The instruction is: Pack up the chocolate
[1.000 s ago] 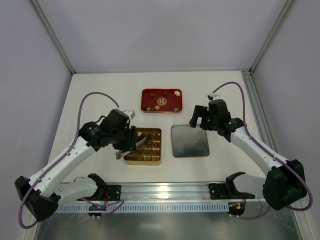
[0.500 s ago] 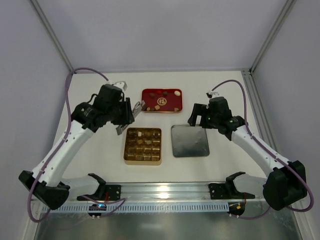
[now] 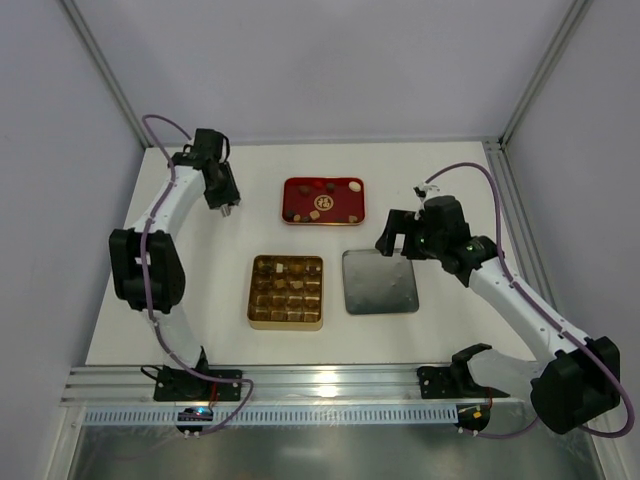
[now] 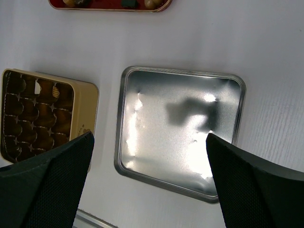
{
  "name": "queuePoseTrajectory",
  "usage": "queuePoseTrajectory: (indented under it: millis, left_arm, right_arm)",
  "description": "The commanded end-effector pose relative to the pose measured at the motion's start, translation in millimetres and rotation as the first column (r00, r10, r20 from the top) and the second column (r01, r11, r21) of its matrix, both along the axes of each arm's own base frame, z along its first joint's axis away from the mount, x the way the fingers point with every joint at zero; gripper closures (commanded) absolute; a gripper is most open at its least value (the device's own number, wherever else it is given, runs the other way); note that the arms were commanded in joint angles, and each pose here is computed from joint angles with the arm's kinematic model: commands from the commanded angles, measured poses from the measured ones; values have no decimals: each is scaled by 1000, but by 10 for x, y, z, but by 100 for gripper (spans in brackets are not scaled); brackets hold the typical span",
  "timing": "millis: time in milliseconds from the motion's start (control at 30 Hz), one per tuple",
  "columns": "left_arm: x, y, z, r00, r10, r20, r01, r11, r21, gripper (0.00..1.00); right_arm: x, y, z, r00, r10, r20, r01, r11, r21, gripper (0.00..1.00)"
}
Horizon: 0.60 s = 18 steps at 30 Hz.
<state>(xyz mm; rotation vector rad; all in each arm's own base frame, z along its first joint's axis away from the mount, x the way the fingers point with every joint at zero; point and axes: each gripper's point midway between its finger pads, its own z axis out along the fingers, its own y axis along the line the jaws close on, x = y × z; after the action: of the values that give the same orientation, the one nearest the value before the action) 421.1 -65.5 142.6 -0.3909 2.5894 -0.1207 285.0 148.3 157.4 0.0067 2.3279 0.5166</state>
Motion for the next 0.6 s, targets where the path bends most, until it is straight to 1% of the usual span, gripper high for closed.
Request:
queuePoseTrajectory:
  millis: [0,33,200,233,367,567]
  left_arm:
    - [371,173,160,994,12,105,-15,1000,23,63]
    - [405,209,15,997,16,75,-19,999,33,63]
    - [496,416,-354,1000,29,3,-29,994,109,57]
    - [496,438,-497,999,33,-28,-29,993,113,57]
    - [494,502,-790,995,43,-88,-33,994,107,55]
    - [420,555,-1088,987,40,-159,-19,991,130,49]
  right_arm:
    - [-34,9,86,999,21,24,-21,1000,14,0]
    - [-37,8,80,999,21,24,-22,1000,14,0]
    - [-57,3,64,999,22,26,-23,1000,16,0]
    - [-51,3,62,999,20,30,-21,1000,18,0]
    - [-67,-9,-59,1000,19,7,-19,1000,6,0]
    - [-74,-36,-171,1000,11,-8,-11,1000,-2,0]
